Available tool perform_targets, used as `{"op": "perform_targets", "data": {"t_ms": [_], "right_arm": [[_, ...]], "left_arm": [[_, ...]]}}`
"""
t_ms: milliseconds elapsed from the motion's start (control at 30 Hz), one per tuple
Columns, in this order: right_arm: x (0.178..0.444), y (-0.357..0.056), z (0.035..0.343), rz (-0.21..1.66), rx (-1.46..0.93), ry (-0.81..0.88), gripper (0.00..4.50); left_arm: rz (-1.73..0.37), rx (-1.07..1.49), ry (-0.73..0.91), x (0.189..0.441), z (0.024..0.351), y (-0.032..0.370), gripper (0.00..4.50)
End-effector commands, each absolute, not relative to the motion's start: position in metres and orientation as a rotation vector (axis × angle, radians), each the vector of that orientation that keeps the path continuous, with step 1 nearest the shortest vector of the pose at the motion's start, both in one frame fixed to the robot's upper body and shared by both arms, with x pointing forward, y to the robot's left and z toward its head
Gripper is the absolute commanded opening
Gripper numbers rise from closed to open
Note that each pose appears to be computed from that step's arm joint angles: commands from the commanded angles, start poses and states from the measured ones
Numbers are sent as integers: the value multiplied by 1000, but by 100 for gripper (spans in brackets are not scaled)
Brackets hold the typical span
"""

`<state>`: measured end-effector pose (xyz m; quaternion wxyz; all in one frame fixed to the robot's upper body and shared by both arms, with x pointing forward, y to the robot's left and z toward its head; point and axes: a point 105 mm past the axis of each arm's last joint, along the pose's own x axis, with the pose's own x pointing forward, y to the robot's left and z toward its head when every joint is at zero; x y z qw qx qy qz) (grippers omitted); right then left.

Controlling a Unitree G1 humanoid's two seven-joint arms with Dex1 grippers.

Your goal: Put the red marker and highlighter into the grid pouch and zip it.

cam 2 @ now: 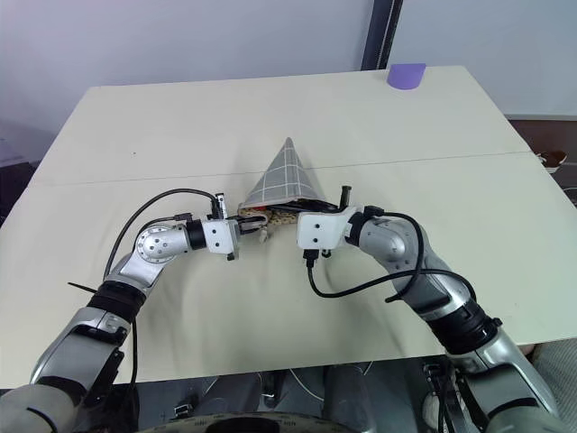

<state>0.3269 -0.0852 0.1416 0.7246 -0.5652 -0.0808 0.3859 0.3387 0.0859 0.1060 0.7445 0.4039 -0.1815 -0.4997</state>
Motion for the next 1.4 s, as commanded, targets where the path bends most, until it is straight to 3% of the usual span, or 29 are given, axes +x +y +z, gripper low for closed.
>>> {"op": "perform_targets", "data": {"t_ms": [33, 233, 500, 633, 967, 1133, 1233, 1400], "right_arm": [[331, -93, 136, 821, -1233, -143, 40], [331, -119, 143, 760, -1139, -85, 40], [319, -154, 127, 718, -1129, 93, 40], [319, -139, 130, 773, -1267, 16, 40], [325, -94, 141, 870, -1226, -148, 40], [325, -109, 144, 831, -1189, -147, 281], [307, -115, 155, 882, -913, -112, 430], [273, -116, 180, 988, -514, -90, 430]], "left_arm": [[-1113, 879, -530, 332, 132, 69, 0], [-1095, 889, -504, 332, 128, 78, 0], [-1082, 898, -504, 334, 129, 81, 0], [-1084, 905, -523, 336, 133, 79, 0], [-1119, 921, -558, 334, 139, 75, 0], [-1093, 926, -524, 337, 135, 84, 0], [-1087, 925, -493, 338, 128, 86, 0], [-1059, 893, -451, 342, 122, 90, 0]]}}
